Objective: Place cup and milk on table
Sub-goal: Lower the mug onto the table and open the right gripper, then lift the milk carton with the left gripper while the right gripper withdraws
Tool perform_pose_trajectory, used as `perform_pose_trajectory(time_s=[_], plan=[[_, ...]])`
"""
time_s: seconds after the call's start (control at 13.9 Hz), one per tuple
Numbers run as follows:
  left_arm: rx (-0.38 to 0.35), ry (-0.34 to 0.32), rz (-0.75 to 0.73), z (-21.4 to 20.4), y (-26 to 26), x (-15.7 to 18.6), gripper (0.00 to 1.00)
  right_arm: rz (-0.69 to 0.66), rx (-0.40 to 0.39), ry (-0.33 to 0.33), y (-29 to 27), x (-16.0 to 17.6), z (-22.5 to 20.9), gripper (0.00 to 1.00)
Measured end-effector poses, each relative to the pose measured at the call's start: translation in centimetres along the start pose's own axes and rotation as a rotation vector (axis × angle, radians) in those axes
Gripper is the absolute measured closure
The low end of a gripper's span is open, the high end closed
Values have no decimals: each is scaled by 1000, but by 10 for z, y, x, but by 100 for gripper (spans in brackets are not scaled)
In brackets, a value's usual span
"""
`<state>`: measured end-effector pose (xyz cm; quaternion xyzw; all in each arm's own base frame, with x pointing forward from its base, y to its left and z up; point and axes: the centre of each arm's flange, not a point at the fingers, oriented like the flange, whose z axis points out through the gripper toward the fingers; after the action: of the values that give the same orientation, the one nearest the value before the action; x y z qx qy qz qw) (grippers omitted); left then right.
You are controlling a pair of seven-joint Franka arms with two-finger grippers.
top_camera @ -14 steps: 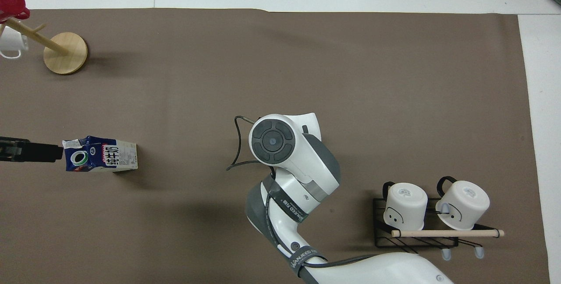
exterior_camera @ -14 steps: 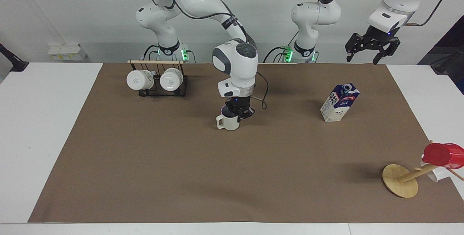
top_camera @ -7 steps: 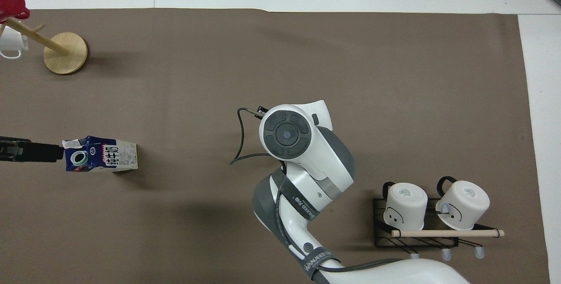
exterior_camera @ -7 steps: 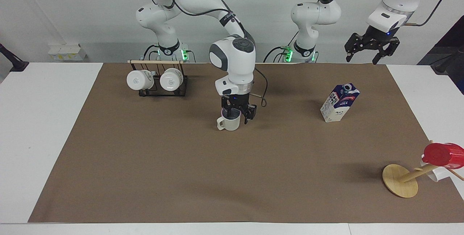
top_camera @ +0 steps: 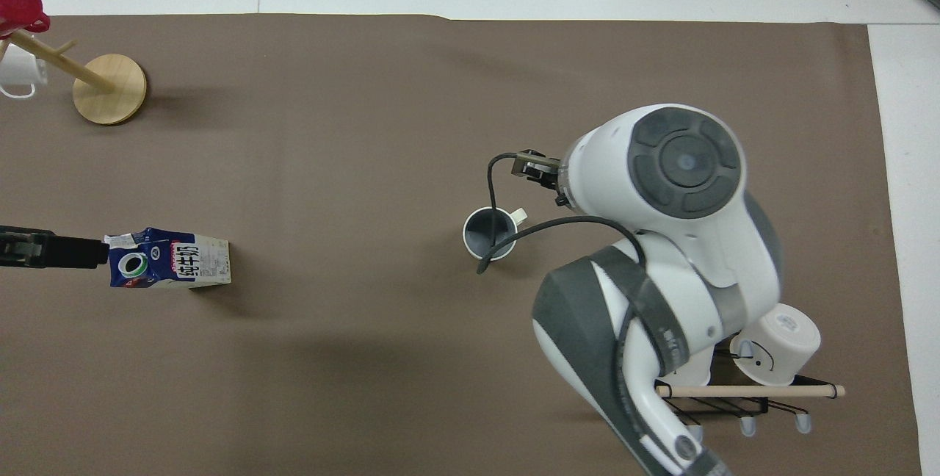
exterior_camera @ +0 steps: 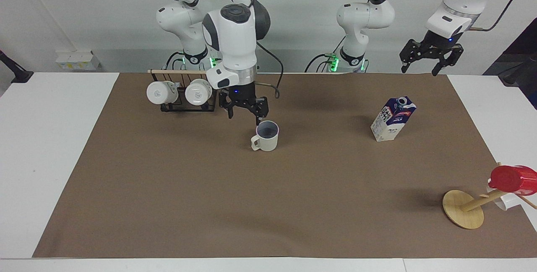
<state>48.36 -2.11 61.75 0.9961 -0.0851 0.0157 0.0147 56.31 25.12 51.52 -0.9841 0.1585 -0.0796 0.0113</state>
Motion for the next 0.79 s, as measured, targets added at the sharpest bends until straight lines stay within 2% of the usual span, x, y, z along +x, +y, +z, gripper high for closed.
perform_pose_trajectory(time_s=[0.14, 0.5, 0.79], plan=[[-2, -18, -1, 17, -1, 2, 0, -52, -25, -37, 34, 13, -15, 0], [7, 42, -10, 68, -7, 12, 0, -92, -46, -114, 133, 47, -43, 0], [8, 50, -21, 108, -12, 8, 0, -114, -57, -158, 210, 63, -56, 0]])
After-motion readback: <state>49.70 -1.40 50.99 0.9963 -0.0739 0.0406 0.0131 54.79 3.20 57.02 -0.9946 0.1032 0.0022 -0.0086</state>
